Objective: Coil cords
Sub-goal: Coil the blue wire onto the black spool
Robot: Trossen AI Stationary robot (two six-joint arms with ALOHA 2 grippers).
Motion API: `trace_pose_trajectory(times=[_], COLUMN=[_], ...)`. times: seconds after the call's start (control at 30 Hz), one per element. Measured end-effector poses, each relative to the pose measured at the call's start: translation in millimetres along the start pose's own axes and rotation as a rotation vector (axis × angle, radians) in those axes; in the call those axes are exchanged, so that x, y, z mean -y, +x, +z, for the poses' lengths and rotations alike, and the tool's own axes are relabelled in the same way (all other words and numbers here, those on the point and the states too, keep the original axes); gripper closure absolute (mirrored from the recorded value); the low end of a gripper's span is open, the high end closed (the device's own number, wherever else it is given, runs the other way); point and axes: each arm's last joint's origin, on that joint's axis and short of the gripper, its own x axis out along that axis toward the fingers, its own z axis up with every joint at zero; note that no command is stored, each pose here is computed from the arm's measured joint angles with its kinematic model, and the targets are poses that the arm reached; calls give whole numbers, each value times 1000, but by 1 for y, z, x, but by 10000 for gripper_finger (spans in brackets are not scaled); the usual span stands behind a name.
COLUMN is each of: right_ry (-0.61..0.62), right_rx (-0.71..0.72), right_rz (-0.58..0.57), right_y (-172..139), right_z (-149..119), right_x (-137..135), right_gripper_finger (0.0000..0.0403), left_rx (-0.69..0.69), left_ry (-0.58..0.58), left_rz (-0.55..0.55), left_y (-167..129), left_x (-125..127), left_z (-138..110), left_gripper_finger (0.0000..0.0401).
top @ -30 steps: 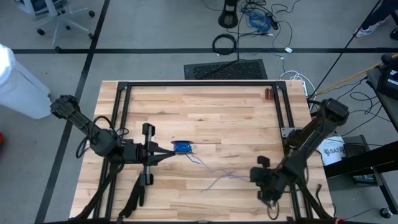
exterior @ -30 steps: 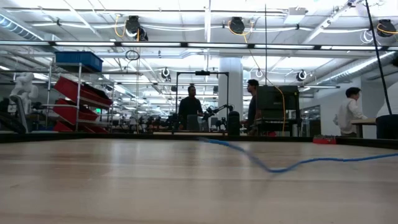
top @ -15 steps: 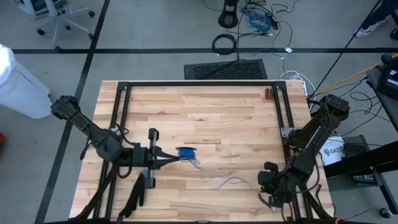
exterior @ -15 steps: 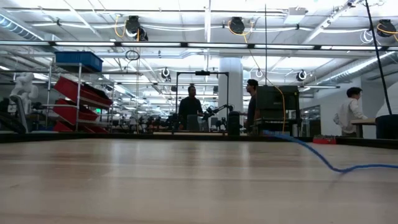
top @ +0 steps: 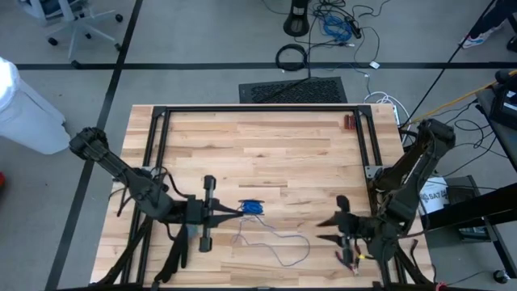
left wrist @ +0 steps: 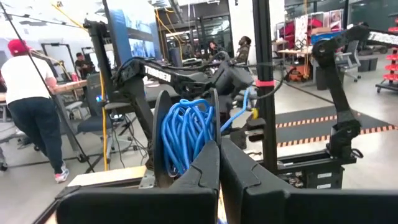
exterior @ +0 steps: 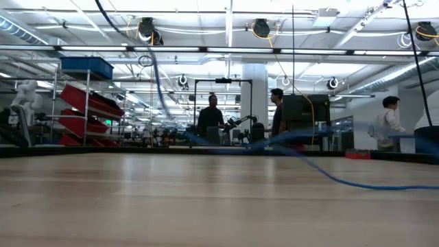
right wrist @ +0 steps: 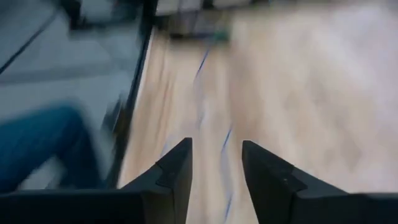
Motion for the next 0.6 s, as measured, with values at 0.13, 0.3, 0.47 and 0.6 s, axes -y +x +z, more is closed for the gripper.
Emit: trace_pose_trajectory(times=[0.13, 0.3, 0.47, 0.6], right_ry=[-93, -99, -197, -154], right_rx=[190, 386, 504, 523], right_rz=[-76, -91, -25, -24], right_y=[26, 68, 115, 155], right_z=[17, 37, 37, 31], right_x=[-9, -16, -15, 4], right_gripper_finger=[266, 259, 259, 259], left_rx=[-4, -4, -8, -8], left_ry=[0, -16, -13, -14], left_rz=[-1, -1, -2, -2], left_y=[0, 0, 0, 0], left_x=[0, 0, 0, 1], left_z=[-1, -1, -1, -1], left_gripper_finger=[401, 401, 401, 401])
